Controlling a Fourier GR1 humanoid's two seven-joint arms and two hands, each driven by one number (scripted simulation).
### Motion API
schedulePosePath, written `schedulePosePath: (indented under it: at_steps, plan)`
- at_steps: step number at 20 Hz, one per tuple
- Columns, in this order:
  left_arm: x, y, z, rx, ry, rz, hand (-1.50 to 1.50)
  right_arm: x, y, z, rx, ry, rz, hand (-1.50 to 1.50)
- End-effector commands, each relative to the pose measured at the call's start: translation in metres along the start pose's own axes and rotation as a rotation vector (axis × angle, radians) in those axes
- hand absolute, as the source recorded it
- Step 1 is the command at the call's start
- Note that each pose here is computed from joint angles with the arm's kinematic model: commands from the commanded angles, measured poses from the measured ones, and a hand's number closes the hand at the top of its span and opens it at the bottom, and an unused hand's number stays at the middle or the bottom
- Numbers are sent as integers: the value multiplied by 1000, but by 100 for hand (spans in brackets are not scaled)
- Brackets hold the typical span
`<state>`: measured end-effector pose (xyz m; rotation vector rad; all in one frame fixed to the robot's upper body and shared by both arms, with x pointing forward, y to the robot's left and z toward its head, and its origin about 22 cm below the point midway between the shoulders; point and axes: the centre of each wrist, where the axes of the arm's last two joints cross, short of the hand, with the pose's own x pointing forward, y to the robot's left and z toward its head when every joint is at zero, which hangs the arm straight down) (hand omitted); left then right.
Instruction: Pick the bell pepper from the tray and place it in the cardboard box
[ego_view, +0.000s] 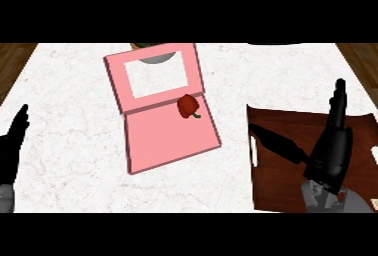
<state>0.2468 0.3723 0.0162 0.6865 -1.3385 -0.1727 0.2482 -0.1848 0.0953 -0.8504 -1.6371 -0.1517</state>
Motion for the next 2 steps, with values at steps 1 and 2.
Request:
schedulePosePath:
  at_steps: [1, 2]
  plan:
    - [-4, -2, 11, -18, -10, -1, 0, -6, -61, 28, 42, 15, 56, -150]
    - [9, -15, 1, -16, -21, 3, 0, -1, -75, 22, 62, 15, 59, -150]
